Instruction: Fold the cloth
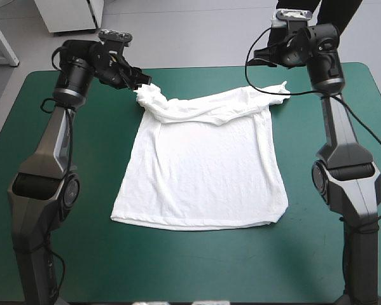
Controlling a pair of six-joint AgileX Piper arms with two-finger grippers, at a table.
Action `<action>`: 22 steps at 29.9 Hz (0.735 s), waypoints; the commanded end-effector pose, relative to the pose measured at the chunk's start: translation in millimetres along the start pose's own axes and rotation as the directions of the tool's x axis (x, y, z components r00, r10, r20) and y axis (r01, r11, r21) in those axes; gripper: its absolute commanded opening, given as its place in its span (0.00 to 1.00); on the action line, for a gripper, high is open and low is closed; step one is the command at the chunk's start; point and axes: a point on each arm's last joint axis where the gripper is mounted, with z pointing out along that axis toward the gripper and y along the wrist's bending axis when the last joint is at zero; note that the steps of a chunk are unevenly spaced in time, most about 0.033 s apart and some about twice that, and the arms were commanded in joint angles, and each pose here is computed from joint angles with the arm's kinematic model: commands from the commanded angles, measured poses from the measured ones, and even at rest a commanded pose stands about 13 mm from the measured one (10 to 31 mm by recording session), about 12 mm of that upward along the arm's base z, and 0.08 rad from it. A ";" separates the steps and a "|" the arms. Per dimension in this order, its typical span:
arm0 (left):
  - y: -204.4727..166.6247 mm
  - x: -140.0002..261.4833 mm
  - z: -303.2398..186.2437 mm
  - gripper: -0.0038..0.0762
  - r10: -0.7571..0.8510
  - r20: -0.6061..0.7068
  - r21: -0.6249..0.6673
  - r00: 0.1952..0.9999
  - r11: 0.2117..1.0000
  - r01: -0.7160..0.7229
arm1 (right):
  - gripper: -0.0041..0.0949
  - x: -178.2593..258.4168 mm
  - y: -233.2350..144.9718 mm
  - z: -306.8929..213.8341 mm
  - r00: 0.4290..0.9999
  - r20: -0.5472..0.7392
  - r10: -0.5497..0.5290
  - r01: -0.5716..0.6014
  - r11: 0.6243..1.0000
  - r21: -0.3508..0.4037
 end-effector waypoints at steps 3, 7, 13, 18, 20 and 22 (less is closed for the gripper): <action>-8.6 -3.9 -107.0 0.56 0.000 0.146 0.004 0.989 1.000 -0.001 | 0.46 -18.1 2.4 -85.9 0.994 0.113 0.001 0.005 0.999 -0.049; -12.3 12.7 -149.0 0.53 0.001 0.169 0.005 0.986 1.000 -0.002 | 0.45 7.6 -0.5 -104.4 1.000 -0.017 -0.004 0.004 0.999 -0.031; -17.5 65.0 -172.4 0.53 -0.008 0.086 0.011 0.996 1.000 0.007 | 0.45 60.9 -8.9 -139.0 0.992 -0.123 -0.011 0.010 1.000 -0.010; -25.5 129.9 -182.4 0.53 -0.089 -0.005 0.043 0.996 0.995 0.089 | 0.45 111.7 -16.2 -174.3 0.982 -0.188 -0.003 0.003 1.000 0.000; -31.6 154.2 -181.4 0.53 -0.104 -0.053 0.084 0.993 0.991 0.108 | 0.45 131.8 -19.1 -188.9 0.980 -0.201 0.005 -0.004 1.000 0.003; -33.9 171.5 -181.5 0.53 -0.109 -0.081 0.094 0.991 0.989 0.116 | 0.45 150.5 -21.7 -197.3 0.976 -0.214 0.025 -0.024 1.000 0.009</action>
